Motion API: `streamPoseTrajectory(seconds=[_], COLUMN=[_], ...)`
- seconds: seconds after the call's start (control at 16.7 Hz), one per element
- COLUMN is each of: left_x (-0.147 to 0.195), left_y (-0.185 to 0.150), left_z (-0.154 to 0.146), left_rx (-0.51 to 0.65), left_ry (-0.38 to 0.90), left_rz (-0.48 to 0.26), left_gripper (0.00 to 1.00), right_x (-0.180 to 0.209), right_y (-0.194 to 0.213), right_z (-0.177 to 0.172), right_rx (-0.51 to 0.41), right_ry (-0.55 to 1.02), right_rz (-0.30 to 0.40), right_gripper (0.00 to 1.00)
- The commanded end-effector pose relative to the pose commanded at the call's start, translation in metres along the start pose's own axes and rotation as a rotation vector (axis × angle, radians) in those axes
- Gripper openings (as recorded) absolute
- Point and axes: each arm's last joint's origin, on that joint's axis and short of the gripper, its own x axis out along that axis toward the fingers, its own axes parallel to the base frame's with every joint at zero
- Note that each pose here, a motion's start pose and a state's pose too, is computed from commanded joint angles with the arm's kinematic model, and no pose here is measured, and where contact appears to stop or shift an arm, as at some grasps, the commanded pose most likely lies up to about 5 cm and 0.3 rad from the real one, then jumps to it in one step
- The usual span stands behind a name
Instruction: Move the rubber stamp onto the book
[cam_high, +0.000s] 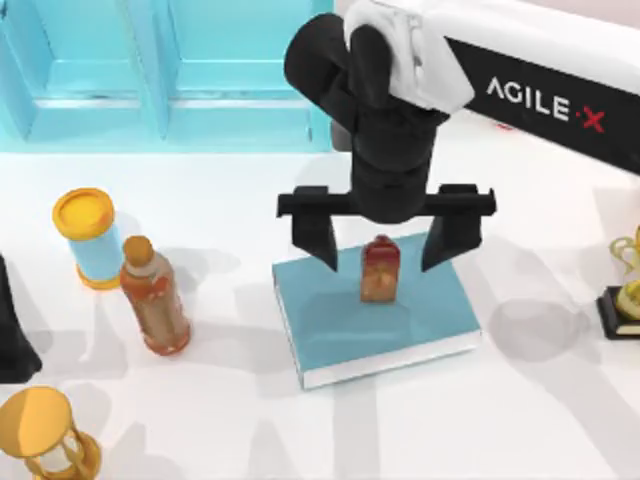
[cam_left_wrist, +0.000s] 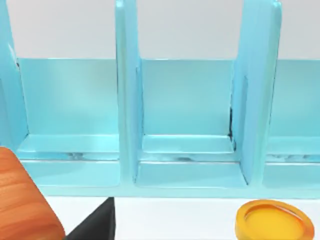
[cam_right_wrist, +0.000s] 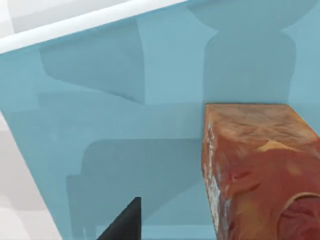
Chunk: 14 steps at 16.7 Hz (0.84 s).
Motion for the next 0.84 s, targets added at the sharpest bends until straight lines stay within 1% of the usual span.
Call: streamPoseTrajectory(seconds=[0.48, 0.84], left_x=[0.0, 0.0], left_y=[0.0, 0.0], left_z=[0.0, 0.0], left_rx=[0.0, 0.0], left_ry=[0.0, 0.0], left_rz=[0.0, 0.0], left_gripper=[1.0, 1.0], right_x=[-0.001, -0.03], right_y=[0.0, 0.0], right_z=[0.0, 0.0], right_rx=[0.001, 0.001], right_ry=[0.0, 0.0], right_rz=[0.0, 0.0], right_gripper=[1.0, 1.0])
